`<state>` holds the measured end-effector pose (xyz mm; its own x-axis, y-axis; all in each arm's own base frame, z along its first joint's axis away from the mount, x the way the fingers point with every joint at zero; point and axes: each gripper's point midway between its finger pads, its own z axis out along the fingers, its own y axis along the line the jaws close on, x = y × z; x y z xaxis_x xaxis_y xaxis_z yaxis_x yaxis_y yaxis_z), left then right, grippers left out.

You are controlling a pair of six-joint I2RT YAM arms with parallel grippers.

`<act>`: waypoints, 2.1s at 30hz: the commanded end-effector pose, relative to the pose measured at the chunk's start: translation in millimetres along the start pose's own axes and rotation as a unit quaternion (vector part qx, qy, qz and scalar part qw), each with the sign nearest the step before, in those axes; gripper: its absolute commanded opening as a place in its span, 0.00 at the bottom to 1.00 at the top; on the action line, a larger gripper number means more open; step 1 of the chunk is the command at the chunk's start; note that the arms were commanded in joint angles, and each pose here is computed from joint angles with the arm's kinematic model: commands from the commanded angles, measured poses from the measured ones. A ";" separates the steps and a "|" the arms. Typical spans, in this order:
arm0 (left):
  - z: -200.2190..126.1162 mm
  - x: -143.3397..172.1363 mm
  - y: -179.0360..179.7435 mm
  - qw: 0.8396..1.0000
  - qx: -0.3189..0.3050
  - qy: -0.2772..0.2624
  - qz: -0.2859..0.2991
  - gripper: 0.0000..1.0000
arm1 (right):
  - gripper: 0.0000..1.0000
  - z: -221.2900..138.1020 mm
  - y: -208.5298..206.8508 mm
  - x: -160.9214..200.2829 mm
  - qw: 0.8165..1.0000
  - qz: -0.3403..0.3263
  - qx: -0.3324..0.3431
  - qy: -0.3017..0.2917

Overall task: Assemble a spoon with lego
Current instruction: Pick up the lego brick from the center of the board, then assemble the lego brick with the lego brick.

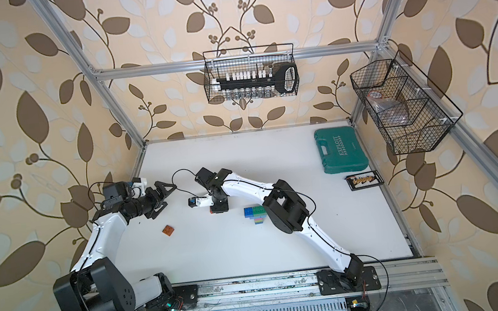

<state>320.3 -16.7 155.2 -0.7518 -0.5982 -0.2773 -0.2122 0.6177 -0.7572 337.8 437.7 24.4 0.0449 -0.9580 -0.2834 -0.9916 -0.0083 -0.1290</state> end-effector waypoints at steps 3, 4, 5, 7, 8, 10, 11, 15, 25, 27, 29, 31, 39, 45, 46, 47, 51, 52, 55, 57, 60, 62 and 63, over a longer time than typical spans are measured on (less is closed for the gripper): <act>-13.1 14.0 -16.5 0.999 0.035 0.002 0.026 0.99 | 0.00 -99.4 -16.3 -27.1 0.997 0.032 0.046 -0.061; -14.5 16.2 -17.1 0.999 0.036 0.000 0.028 0.99 | 0.00 -112.9 -20.0 -24.5 0.996 0.033 0.058 -0.060; -15.9 19.2 -18.1 0.999 0.039 0.000 0.030 0.99 | 0.00 -126.4 -22.4 -20.6 0.996 0.033 0.067 -0.056; -18.2 24.2 -21.0 0.998 0.046 -0.002 0.033 0.99 | 0.00 -151.5 -23.5 -10.5 0.995 0.034 0.081 -0.046; -18.5 27.8 -23.2 0.998 0.051 -0.001 0.034 0.99 | 0.00 -163.2 -23.2 -3.1 0.995 0.036 0.085 -0.041; -16.9 35.5 -29.8 0.997 0.059 0.002 0.040 0.99 | 0.00 -185.2 -19.5 12.5 0.995 0.039 0.087 -0.034; -14.0 42.6 -33.7 0.997 0.063 0.008 0.045 0.99 | 0.00 -194.9 -15.0 21.8 0.995 0.037 0.084 -0.029; 6.1 79.9 -52.0 0.994 0.073 0.042 0.071 0.99 | 0.00 -226.4 7.1 64.3 0.997 0.026 0.076 0.006; 56.3 156.7 -69.3 0.983 0.090 0.106 0.117 0.99 | 0.00 -218.6 54.0 111.8 0.999 0.023 0.022 0.041; 61.5 165.7 -68.5 0.982 0.090 0.112 0.121 0.99 | 0.00 -209.2 55.0 115.2 0.998 0.025 0.014 0.051; 65.1 170.7 -67.1 0.982 0.089 0.115 0.119 0.99 | 0.00 -200.6 55.5 116.4 0.998 0.028 0.007 0.056; 69.1 176.1 -66.4 0.981 0.087 0.123 0.122 0.99 | 0.00 -196.1 55.6 113.1 0.998 0.035 0.004 0.046; 82.7 189.9 -67.9 0.978 0.085 0.145 0.127 0.99 | 0.00 -175.9 61.4 112.1 0.998 0.039 -0.003 0.038; 89.0 193.8 -68.5 0.976 0.085 0.154 0.127 0.99 | 0.00 -165.3 63.8 117.0 0.998 0.043 -0.009 0.040; 89.9 194.7 -68.6 0.976 0.084 0.156 0.127 0.99 | 0.00 -164.3 64.6 117.1 0.998 0.043 -0.011 0.039; 91.0 195.9 -68.7 0.975 0.084 0.158 0.128 0.99 | 0.00 -163.0 64.4 116.7 0.998 0.044 -0.012 0.038; 94.2 198.4 -70.1 0.975 0.083 0.162 0.129 0.99 | 0.00 -157.4 63.3 117.7 0.998 0.052 -0.016 0.038; 94.6 198.9 -69.6 0.975 0.082 0.163 0.129 0.99 | 0.00 -155.8 63.9 118.6 0.998 0.052 -0.019 0.038; 95.0 199.6 -70.0 0.974 0.082 0.164 0.130 0.99 | 0.00 -152.5 64.8 120.1 0.997 0.056 -0.022 0.037; 96.0 199.6 -69.9 0.974 0.081 0.165 0.129 0.99 | 0.00 -150.7 66.3 121.1 0.997 0.058 -0.024 0.038; 97.6 201.1 -69.7 0.974 0.081 0.168 0.130 0.99 | 0.00 -150.2 67.4 122.3 0.997 0.059 -0.025 0.039; 98.7 201.0 -69.9 0.974 0.080 0.169 0.130 0.99 | 0.00 -150.5 68.1 122.1 0.997 0.058 -0.026 0.037; 99.1 202.0 -69.5 0.973 0.080 0.171 0.130 0.99 | 0.00 -149.3 68.6 122.9 0.997 0.059 -0.027 0.039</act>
<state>234.7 -222.2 77.2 -0.9484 -0.2085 -0.2387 0.0505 0.6442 -0.7632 261.1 275.7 131.6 -0.0567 -0.9743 -0.2182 -0.9934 0.0770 -0.0853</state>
